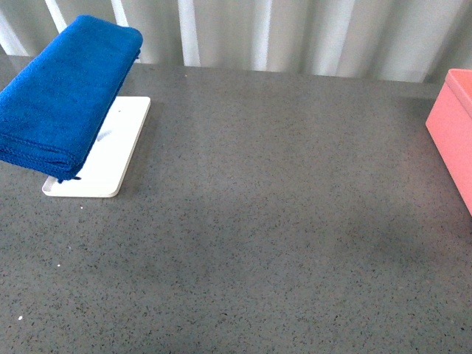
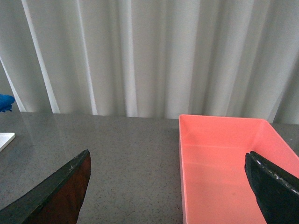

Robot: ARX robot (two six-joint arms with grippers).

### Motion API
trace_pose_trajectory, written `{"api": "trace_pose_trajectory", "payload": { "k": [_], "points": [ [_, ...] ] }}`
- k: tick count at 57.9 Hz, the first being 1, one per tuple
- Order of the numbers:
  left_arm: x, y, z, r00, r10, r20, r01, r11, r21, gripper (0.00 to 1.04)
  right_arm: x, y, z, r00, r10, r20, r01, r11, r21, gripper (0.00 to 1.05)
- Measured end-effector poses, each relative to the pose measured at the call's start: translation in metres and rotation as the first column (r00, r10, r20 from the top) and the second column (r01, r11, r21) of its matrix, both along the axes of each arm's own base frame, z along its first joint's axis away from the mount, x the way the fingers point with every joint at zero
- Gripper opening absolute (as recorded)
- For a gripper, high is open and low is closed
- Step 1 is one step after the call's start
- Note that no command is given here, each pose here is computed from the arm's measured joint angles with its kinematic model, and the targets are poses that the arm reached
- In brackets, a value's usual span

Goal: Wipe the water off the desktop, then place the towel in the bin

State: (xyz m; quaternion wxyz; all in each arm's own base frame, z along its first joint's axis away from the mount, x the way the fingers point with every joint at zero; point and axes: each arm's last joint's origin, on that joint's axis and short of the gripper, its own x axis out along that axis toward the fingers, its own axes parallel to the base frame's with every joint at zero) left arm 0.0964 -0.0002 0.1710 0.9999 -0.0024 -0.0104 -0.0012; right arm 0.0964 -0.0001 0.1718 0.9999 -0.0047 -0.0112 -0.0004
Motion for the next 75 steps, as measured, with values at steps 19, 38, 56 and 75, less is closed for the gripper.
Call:
{"api": "trace_pose_trajectory", "payload": {
  "k": [19,38,56,75],
  "points": [
    [0.0000,0.0000,0.0000,1.000,0.000,0.000,0.000,1.000,0.000,0.98,0.0000,0.0000,0.0000,1.000,0.000,0.000,0.000,1.000,0.000,0.98],
    [0.0000,0.0000,0.0000,1.000,0.000,0.000,0.000,1.000,0.000,0.98,0.0000,0.0000,0.0000,1.000,0.000,0.000,0.000,1.000,0.000,0.98],
    [0.0000,0.0000,0.0000,1.000,0.000,0.000,0.000,1.000,0.000,0.98,0.0000,0.0000,0.0000,1.000,0.000,0.000,0.000,1.000,0.000,0.98],
    [0.0000,0.0000,0.0000,1.000,0.000,0.000,0.000,1.000,0.000,0.98,0.0000,0.0000,0.0000,1.000,0.000,0.000,0.000,1.000,0.000,0.98]
  ]
}}
